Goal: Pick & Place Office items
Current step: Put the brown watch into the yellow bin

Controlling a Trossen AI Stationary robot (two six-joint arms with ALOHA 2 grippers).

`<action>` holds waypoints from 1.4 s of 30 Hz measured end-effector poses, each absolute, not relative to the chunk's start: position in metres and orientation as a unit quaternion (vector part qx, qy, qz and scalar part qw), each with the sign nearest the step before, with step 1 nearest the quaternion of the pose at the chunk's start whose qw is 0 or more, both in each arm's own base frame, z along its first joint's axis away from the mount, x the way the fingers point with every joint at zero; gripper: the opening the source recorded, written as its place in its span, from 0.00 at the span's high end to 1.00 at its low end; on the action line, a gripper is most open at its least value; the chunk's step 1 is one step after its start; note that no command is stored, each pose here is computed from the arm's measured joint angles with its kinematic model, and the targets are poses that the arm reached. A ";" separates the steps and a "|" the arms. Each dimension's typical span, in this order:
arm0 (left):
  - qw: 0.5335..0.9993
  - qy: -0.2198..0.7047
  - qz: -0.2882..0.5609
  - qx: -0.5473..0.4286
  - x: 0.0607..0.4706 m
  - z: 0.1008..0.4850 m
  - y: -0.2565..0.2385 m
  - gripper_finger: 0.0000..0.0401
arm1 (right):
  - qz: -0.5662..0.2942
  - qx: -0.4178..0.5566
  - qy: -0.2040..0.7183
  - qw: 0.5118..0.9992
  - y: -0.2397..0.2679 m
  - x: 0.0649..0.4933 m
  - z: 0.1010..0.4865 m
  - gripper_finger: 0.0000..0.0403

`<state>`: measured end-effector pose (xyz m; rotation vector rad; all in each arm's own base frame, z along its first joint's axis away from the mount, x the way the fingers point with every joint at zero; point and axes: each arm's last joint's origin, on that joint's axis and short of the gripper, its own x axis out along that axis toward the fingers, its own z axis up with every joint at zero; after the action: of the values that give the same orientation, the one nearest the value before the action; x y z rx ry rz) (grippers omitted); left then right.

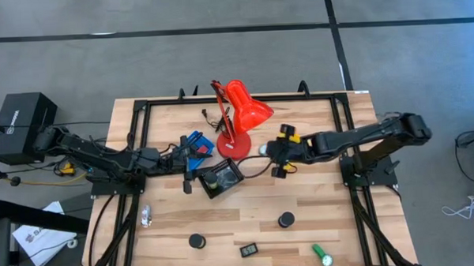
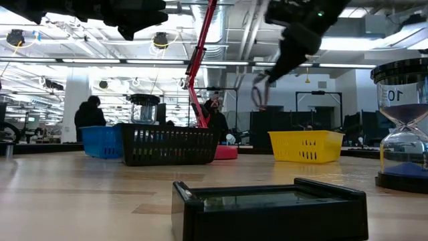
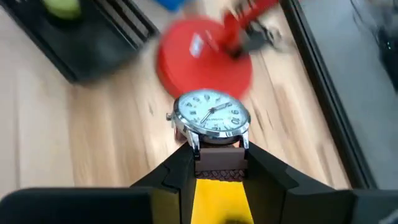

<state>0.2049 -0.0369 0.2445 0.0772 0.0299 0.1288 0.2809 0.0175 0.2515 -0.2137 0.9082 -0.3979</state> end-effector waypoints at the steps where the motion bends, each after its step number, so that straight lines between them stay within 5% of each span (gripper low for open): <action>1: 0.997 0.015 0.064 0.038 0.205 0.245 -0.037 0.58 | -0.201 -0.091 0.446 0.868 0.017 0.276 0.252 0.74; 12: 0.997 0.014 0.064 0.037 0.205 0.245 -0.037 0.60 | -0.303 0.013 0.550 0.778 0.011 0.233 0.243 0.74; 42: 0.998 0.014 0.050 0.035 0.204 0.245 -0.042 0.60 | -0.325 0.077 0.511 0.792 0.005 0.251 0.219 0.74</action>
<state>0.2039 -0.0422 0.2447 0.0695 0.0273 0.0995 0.2509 0.0053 0.2193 0.1646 1.0985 -0.6990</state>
